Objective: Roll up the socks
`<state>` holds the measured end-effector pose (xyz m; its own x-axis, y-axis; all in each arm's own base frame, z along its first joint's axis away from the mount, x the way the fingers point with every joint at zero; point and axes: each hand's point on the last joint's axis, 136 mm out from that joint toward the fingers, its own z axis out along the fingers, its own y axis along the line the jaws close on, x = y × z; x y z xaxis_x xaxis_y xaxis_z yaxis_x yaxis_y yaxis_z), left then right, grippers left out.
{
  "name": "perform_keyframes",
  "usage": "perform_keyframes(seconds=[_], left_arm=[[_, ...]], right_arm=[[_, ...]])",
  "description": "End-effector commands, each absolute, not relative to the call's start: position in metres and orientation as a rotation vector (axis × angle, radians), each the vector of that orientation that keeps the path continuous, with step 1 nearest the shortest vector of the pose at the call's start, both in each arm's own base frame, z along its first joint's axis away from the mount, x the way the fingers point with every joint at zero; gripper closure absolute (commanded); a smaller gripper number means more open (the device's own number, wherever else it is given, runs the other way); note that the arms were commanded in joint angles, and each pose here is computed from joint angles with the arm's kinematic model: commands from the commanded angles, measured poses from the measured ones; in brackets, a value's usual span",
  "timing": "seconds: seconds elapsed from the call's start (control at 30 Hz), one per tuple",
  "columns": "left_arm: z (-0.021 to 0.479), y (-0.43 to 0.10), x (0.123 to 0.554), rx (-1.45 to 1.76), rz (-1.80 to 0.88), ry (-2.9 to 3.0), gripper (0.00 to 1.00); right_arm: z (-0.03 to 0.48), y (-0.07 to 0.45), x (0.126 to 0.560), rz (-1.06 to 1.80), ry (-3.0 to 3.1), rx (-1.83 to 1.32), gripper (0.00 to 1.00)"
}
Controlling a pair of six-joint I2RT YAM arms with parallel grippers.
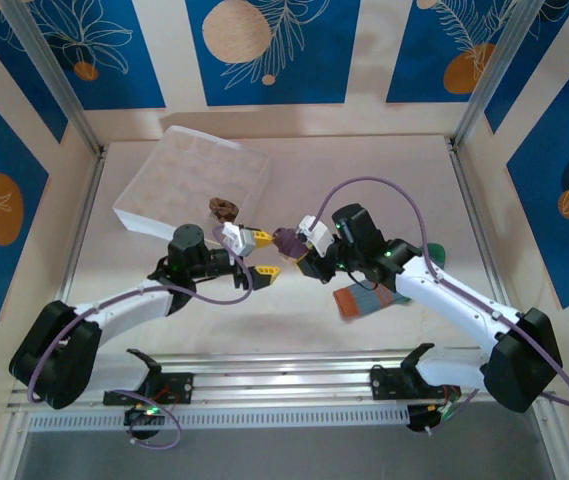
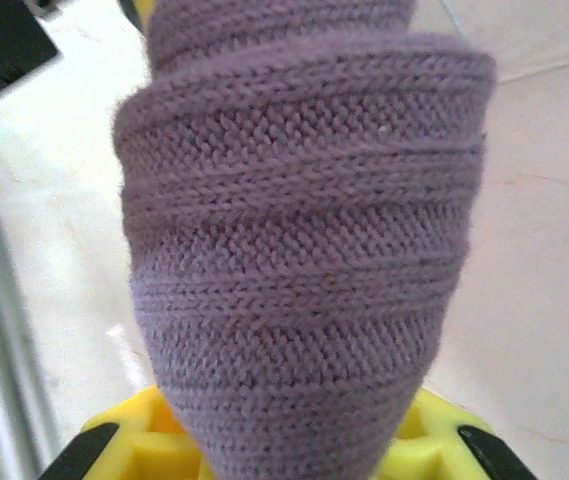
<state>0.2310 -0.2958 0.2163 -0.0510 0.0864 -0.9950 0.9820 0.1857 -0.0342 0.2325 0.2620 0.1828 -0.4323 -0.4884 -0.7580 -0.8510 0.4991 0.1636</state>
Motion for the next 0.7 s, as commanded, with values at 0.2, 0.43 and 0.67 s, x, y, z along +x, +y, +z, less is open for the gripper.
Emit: perform_keyframes(seconds=[0.2,0.43,0.67], left_arm=[[0.253,-0.31,0.21,1.218,-1.161,1.213,0.24],[0.265,-0.312,0.205,1.238,-1.215,1.169,0.23],[0.275,-0.309,0.193,1.274,-1.285,1.121,0.29]], right_arm=[[0.255,0.288,0.171,1.316,1.837,-1.228,1.0],[0.268,0.287,0.151,1.461,1.768,-1.283,1.0],[0.284,0.285,0.139,1.594,1.694,-1.318,1.0]])
